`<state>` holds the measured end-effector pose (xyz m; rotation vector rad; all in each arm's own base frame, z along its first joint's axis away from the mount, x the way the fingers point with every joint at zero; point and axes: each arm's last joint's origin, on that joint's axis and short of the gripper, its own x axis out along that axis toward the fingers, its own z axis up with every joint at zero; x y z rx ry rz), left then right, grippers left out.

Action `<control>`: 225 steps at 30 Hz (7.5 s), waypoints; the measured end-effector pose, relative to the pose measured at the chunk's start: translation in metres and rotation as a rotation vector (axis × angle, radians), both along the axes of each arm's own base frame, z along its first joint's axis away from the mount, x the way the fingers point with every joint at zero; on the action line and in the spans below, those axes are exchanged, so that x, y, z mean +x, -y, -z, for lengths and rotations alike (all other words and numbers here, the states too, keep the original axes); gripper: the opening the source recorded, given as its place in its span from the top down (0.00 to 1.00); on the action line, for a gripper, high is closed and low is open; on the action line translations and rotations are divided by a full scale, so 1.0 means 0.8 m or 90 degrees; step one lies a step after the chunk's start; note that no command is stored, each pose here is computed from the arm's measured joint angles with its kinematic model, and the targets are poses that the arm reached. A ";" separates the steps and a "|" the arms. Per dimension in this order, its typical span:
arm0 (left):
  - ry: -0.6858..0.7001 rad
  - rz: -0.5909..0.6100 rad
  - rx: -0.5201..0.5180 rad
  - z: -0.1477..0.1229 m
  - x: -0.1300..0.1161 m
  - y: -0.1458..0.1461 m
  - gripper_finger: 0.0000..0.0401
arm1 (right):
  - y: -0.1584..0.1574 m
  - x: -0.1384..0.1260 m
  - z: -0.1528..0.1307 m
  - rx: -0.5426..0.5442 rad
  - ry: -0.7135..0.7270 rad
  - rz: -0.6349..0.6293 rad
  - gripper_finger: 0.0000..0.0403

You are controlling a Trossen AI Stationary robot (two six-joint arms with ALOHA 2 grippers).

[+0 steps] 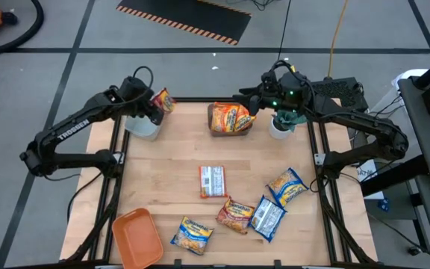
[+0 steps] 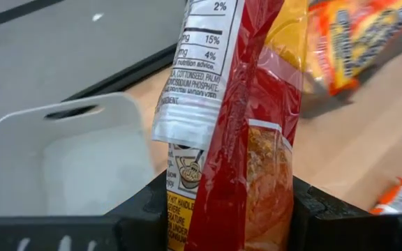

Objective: Sort Maruchan noodles
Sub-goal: Put the left red noodle pack into the grey bin, then put the red noodle pack into the grey bin

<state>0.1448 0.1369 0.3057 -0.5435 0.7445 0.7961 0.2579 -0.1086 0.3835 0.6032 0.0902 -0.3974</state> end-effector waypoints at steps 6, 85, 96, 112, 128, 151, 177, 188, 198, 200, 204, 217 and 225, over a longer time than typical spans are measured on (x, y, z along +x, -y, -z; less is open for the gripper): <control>-0.044 -0.061 0.025 0.002 -0.009 -0.006 0.62 | 0.000 0.000 0.000 -0.004 -0.001 -0.001 0.33; 0.054 -0.034 -0.200 0.011 0.095 0.037 0.35 | -0.051 -0.135 -0.003 0.147 -0.192 -0.188 0.33; 0.101 0.168 -0.288 0.004 0.131 0.121 0.35 | -0.071 -0.114 0.006 0.207 -0.233 -0.145 0.33; 0.090 0.324 -0.300 0.001 0.137 0.190 0.35 | -0.141 -0.053 0.039 0.251 -0.349 -0.266 0.33; 0.076 0.376 -0.228 0.001 0.130 0.248 0.35 | -0.230 -0.001 0.103 0.095 -0.524 -0.391 0.33; 0.075 0.372 -0.208 0.002 0.123 0.273 0.35 | -0.260 0.023 0.234 -0.027 -0.604 -0.540 0.33; 0.058 0.341 -0.204 0.012 0.123 0.269 0.35 | -0.252 -0.011 0.316 -0.112 -0.497 -0.594 0.38; 0.066 0.285 -0.196 0.012 0.131 0.240 0.35 | -0.252 -0.014 0.324 -0.119 -0.433 -0.613 0.75; 0.066 0.217 -0.182 0.023 0.147 0.220 0.35 | -0.248 -0.008 0.319 -0.110 -0.402 -0.597 0.98; 0.088 0.225 -0.199 0.025 0.156 0.225 0.35 | -0.244 -0.007 0.314 -0.101 -0.392 -0.585 0.99; 0.148 0.252 -0.216 0.030 0.181 0.237 0.35 | -0.235 -0.009 0.304 -0.088 -0.384 -0.564 1.00; 0.235 0.257 -0.250 0.077 0.247 0.255 0.35 | -0.202 -0.017 0.259 -0.127 -0.310 -0.522 1.00; 0.215 0.262 -0.226 0.088 0.254 0.237 0.35 | -0.186 -0.027 0.243 -0.202 -0.307 -0.527 1.00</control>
